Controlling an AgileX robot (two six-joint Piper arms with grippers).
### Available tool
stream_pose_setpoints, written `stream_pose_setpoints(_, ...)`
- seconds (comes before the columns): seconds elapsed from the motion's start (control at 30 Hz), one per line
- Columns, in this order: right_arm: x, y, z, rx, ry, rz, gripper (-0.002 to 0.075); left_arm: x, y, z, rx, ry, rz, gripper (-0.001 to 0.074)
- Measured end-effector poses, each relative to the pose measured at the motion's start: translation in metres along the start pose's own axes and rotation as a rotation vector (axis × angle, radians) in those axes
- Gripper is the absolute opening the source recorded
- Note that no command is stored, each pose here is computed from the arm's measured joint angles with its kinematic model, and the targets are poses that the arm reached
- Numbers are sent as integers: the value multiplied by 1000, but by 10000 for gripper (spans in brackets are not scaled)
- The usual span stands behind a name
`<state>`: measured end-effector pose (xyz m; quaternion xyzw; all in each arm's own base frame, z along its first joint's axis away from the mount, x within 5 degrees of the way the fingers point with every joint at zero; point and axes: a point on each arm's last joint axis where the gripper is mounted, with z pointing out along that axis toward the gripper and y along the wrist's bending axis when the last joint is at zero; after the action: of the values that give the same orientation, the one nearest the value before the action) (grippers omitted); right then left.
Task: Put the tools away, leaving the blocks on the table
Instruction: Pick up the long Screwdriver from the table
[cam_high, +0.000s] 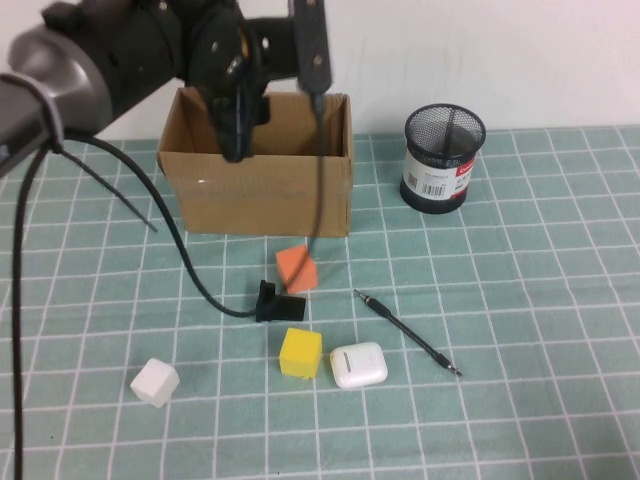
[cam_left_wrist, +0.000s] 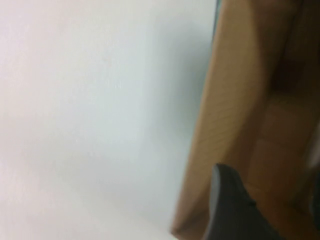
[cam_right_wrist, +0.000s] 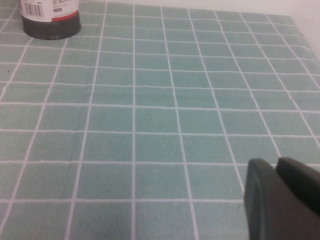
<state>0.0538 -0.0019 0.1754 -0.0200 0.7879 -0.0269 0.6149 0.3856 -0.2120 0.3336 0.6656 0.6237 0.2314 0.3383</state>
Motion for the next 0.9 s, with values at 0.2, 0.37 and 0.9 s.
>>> stream_pose_setpoints(0.2,0,0,0,0,0,0,-7,-26,-8,-60,49,-58,-250,135)
stream_pose_setpoints(0.37,0,0,0,0,0,0,-7,-22,-28,-93,126,-155,-476,19)
stream_pose_setpoints(0.9,0,0,0,0,0,0,-7,58,-141,-177,60,-424,-1002,0)
